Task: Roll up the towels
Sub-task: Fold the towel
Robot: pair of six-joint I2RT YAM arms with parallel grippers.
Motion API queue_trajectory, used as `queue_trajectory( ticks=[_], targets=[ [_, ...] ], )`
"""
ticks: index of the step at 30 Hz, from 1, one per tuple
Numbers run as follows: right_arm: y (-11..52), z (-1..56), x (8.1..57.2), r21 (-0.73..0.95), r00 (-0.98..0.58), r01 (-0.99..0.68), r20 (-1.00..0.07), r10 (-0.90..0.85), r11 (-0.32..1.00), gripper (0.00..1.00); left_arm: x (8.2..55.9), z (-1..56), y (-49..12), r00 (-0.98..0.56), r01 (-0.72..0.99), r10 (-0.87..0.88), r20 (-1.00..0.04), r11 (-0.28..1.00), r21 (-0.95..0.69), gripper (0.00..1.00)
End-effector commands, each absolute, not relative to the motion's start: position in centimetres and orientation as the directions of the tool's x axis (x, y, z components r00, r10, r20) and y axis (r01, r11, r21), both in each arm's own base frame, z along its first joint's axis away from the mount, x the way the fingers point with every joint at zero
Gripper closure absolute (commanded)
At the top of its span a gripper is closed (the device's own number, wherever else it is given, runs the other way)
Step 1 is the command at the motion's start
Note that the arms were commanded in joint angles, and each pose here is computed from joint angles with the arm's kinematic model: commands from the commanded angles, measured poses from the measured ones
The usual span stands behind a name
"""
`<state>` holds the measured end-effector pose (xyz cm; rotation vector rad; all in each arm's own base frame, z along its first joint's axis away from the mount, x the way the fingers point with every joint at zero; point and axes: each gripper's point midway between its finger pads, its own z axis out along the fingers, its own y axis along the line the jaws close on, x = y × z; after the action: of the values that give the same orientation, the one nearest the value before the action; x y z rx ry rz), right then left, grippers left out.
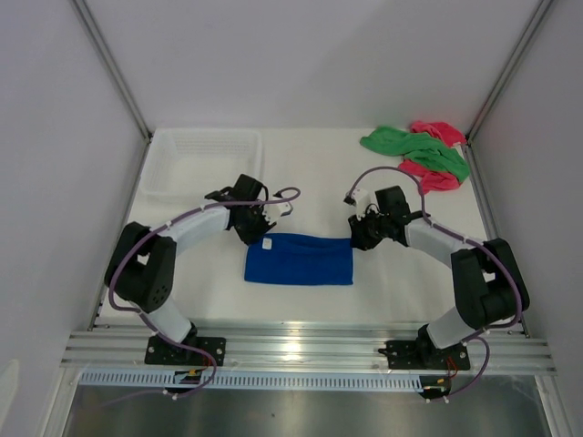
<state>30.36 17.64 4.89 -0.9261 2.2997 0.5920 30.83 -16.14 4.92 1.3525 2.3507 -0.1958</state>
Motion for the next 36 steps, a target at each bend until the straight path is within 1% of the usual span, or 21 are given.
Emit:
queue_trajectory(
  ticks=[1, 5, 6, 7, 9, 11, 12, 13, 14, 15, 16, 17, 18, 19, 20, 22, 24, 27, 29, 32, 36],
  targets=[
    [17.1, 5.9, 33.3, 0.120, -0.580, -0.681, -0.691, -0.432, 0.722, 0.74, 32.5, 5.7, -16.4, -0.451, 0.827, 0.767, -0.456, 0.551, 0.109, 0.67],
    [16.3, 7.3, 35.0, 0.114, -0.601, -0.616, -0.708, -0.372, 0.779, 0.73, 33.4, 6.8, -16.2, -0.451, 0.809, 0.752, -0.480, 0.572, 0.135, 0.62],
    [16.1, 8.0, 35.6, 0.108, -0.597, -0.601, -0.719, -0.355, 0.792, 0.73, 33.6, 7.8, -16.4, -0.443, 0.805, 0.743, -0.501, 0.576, 0.143, 0.59],
    [16.0, 8.5, 35.8, 0.093, -0.589, -0.589, -0.729, -0.348, 0.803, 0.72, 33.6, 8.2, -16.4, -0.441, 0.804, 0.739, -0.509, 0.577, 0.141, 0.59],
    [16.2, 10.9, 36.3, 0.084, -0.547, -0.580, -0.777, -0.311, 0.810, 0.73, 33.2, 9.1, -16.6, -0.441, 0.805, 0.731, -0.520, 0.579, 0.130, 0.58],
    [16.7, 13.2, 36.2, 0.121, -0.529, -0.561, -0.813, -0.243, 0.819, 0.81, 33.0, 10.7, -16.5, -0.436, 0.796, 0.717, -0.545, 0.589, 0.139, 0.57],
    [17.2, 13.7, 35.7, 0.141, -0.532, -0.560, -0.816, -0.224, 0.816, 0.86, 32.6, 11.1, -16.3, -0.441, 0.795, 0.716, -0.541, 0.591, 0.134, 0.57],
    [17.7, 13.4, 34.9, 0.189, -0.566, -0.543, -0.802, -0.191, 0.818, 0.94, 32.3, 12.2, -16.3, -0.431, 0.791, 0.708, -0.559, 0.594, 0.143, 0.58],
    [18.5, 13.5, 34.2, 0.217, -0.574, -0.554, -0.799, -0.180, 0.804, 0.97, 32.0, 12.6, -16.2, -0.431, 0.790, 0.704, -0.565, 0.597, 0.141, 0.58],
    [19.4, 12.9, 33.3, 0.243, -0.590, -0.568, -0.786, -0.183, 0.786, 1.00, 31.3, 12.9, -16.3, -0.429, 0.799, 0.702, -0.569, 0.588, 0.124, 0.60],
    [21.2, 12.7, 32.1, 0.256, -0.580, -0.615, -0.787, -0.209, 0.746, 1.00, 30.7, 13.0, -16.5, -0.427, 0.809, 0.699, -0.574, 0.579, 0.103, 0.62],
    [22.1, 11.8, 30.9, 0.289, -0.602, -0.623, -0.770, -0.210, 0.727, 1.00, 30.0, 13.3, -16.7, -0.421, 0.820, 0.696, -0.582, 0.566, 0.083, 0.64],
    [23.2, 11.3, 30.0, 0.313, -0.609, -0.645, -0.762, -0.221, 0.697, 1.00, 29.3, 12.9, -17.0, -0.422, 0.835, 0.701, -0.576, 0.548, 0.056, 0.69],
    [24.4, 11.6, 29.9, 0.324, -0.590, -0.666, -0.780, -0.208, 0.672, 1.00, 28.3, 12.4, -17.6, -0.423, 0.855, 0.701, -0.574, 0.518, 0.004, 0.70],
    [25.7, 11.1, 28.5, 0.359, -0.606, -0.678, -0.767, -0.212, 0.641, 1.00, 28.0, 11.6, -17.8, -0.425, 0.863, 0.712, -0.559, 0.505, -0.015, 0.71],
    [27.5, 11.1, 28.5, 0.385, -0.590, -0.705, -0.784, -0.191, 0.596, 1.00, 27.7, 10.0, -17.7, -0.439, 0.866, 0.725, -0.530, 0.499, -0.034, 0.73],
    [28.7, 10.4, 28.1, 0.415, -0.608, -0.707, -0.770, -0.192, 0.573, 1.00, 27.8, 8.1, -17.4, -0.462, 0.862, 0.740, -0.488, 0.505, -0.049, 0.73],
    [29.9, 8.6, 28.1, 0.436, -0.630, -0.708, -0.745, -0.220, 0.555, 1.00, 28.4, 6.7, -17.5, -0.479, 0.856, 0.743, -0.467, 0.514, -0.059, 0.70],
    [30.1, 7.2, 28.6, 0.441, -0.647, -0.697, -0.727, -0.230, 0.565, 1.00, 28.9, 6.4, -17.8, -0.480, 0.853, 0.739, -0.472, 0.518, -0.055, 0.68],
    [30.1, 5.7, 30.0, 0.423, -0.665, -0.667, -0.709, -0.234, 0.613, 1.00, 29.7, 5.5, -17.6, -0.495, 0.843, 0.743, -0.451, 0.536, -0.042, 0.67],
    [29.9, 5.4, 31.9, 0.419, -0.677, -0.624, -0.711, -0.189, 0.660, 1.00, 30.4, 4.6, -16.9, -0.521, 0.826, 0.743, -0.421, 0.563, -0.027, 0.67]
  ],
)
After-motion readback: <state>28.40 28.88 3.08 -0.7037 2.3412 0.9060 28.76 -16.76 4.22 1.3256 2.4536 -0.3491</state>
